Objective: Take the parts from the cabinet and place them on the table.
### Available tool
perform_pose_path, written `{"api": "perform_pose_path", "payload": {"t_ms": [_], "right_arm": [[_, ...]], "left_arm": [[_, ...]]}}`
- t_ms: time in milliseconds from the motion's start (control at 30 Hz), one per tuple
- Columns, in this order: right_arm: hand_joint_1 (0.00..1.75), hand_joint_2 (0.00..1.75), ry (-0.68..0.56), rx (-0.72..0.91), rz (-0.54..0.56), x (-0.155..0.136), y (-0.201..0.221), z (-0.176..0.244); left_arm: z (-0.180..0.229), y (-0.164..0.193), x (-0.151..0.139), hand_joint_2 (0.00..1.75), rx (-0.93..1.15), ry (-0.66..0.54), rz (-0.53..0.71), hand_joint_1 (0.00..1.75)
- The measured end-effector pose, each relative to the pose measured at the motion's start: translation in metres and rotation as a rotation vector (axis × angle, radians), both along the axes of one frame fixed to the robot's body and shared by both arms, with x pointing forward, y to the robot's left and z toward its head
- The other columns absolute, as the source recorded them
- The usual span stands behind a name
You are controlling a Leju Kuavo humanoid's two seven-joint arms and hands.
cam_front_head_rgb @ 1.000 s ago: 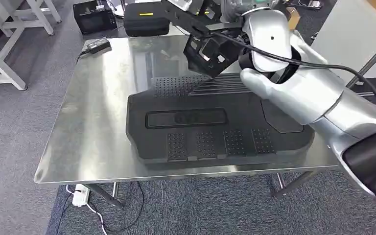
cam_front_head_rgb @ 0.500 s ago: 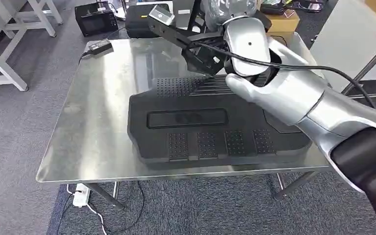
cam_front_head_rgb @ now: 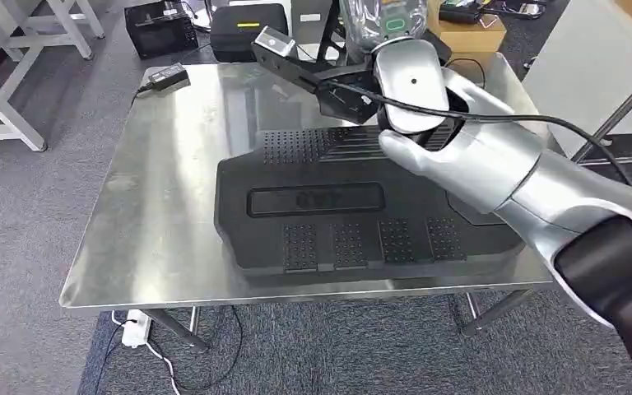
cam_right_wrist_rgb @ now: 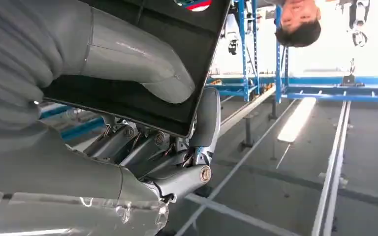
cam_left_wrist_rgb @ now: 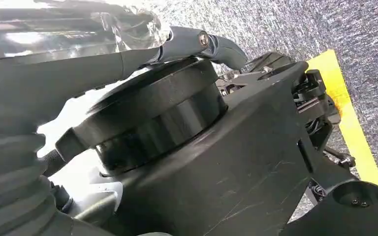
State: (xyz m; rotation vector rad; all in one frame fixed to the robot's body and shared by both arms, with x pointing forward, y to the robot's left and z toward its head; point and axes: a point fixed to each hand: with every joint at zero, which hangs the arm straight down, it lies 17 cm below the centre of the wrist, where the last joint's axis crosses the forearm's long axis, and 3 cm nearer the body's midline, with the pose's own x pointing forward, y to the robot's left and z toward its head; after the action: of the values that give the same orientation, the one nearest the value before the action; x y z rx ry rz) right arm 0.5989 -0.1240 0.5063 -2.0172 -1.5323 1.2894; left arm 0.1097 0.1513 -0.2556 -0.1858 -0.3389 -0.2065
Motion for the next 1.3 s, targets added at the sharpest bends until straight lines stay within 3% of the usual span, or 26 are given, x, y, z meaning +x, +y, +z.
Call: {"api": "perform_pose_path", "payload": {"t_ms": [300, 333, 500, 533, 1167, 1300], "right_arm": [[1.75, 1.75, 0.014, -0.022, -0.003, 0.002, 0.007, -0.010], [0.00, 0.00, 0.015, -0.024, -0.003, 0.002, 0.008, -0.011], [0.00, 0.00, 0.014, -0.031, -0.002, 0.003, 0.011, -0.013], [0.00, 0.00, 0.014, -0.031, -0.002, 0.003, 0.011, -0.013], [0.00, 0.00, 0.042, -0.029, -0.030, 0.011, 0.001, -0.022], [0.00, 0.00, 0.146, -0.026, -0.089, 0.021, -0.011, -0.041]], "left_arm": [[0.000, 0.001, 0.000, 1.75, 0.001, 0.000, 0.000, 0.00], [0.000, 0.001, 0.000, 1.75, 0.001, 0.000, 0.000, 0.00], [0.001, -0.001, -0.001, 1.75, -0.016, 0.004, -0.007, 0.00], [0.001, -0.001, -0.001, 0.00, -0.021, 0.005, -0.006, 0.00], [0.000, 0.002, -0.001, 0.00, -0.021, 0.009, -0.006, 0.00], [0.000, 0.002, -0.001, 0.00, -0.022, 0.009, -0.004, 0.00]]}}
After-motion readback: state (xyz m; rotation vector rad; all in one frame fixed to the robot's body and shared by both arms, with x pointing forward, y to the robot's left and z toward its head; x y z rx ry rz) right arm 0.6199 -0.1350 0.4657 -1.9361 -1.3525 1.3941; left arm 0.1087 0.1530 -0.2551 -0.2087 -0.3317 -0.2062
